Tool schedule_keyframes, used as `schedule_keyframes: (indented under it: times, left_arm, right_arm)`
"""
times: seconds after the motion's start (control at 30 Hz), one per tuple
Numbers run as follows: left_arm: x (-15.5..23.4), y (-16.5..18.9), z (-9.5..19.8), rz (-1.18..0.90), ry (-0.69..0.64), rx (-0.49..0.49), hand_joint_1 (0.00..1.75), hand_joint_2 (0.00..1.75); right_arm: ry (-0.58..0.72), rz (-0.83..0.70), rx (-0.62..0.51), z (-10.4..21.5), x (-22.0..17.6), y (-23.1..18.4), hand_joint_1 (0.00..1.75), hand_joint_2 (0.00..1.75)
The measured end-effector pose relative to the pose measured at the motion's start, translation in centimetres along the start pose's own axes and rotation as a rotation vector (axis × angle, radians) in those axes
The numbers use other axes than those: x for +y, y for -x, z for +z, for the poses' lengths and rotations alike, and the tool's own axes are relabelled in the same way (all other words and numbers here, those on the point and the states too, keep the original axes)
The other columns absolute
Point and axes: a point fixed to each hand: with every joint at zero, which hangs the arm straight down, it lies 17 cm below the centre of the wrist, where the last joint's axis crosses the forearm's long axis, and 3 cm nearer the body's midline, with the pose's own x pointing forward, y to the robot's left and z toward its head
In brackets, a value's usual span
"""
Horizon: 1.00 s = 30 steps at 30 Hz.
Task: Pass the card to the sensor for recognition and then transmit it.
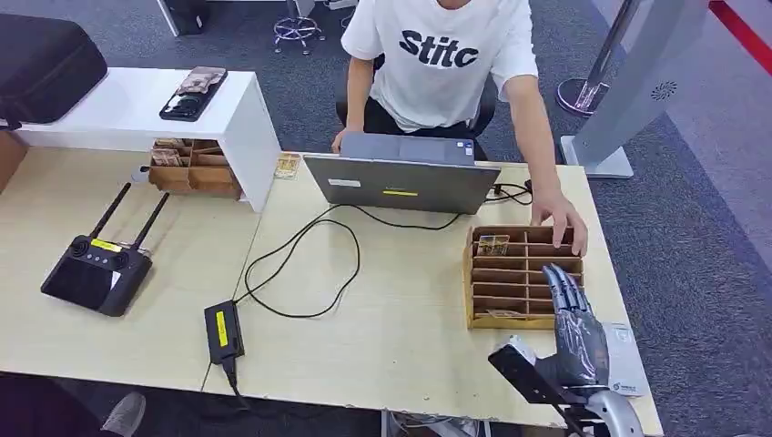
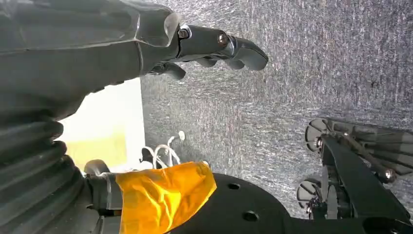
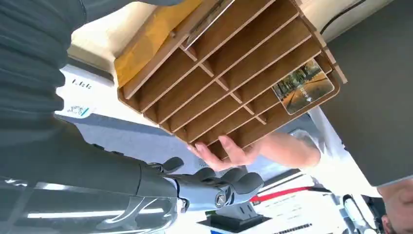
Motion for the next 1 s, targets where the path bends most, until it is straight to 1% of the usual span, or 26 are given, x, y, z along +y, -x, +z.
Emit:
schedule_keyframes:
  times: [0.1,0.2,0.3,0.63,1.0]
  left_arm:
    - [0.0,0.0,0.0,0.0,0.0,0.0,0.0,1.75]
    - [0.0,0.0,0.0,0.0,0.002,-0.002,0.0,1.75]
    - [0.0,-0.1,0.0,0.0,0.002,-0.003,0.0,1.75]
    - [-0.1,-0.1,0.0,0.0,0.006,-0.004,0.0,1.75]
    - [-0.2,-0.1,0.0,-0.001,0.01,-0.005,0.0,1.75]
  right_arm:
    - [0.002,0.015,-0.005,0.0,0.0,-0.1,0.0,1.75]
    - [0.01,0.068,-0.025,0.0,0.0,-0.7,0.0,1.75]
    - [0.01,0.078,-0.035,-0.1,0.1,-1.1,0.0,1.75]
    - [0.023,0.276,-0.052,-0.3,1.0,-1.8,0.0,1.75]
    - [-0.031,0.289,-0.07,-0.3,3.5,-2.1,0.0,1.75]
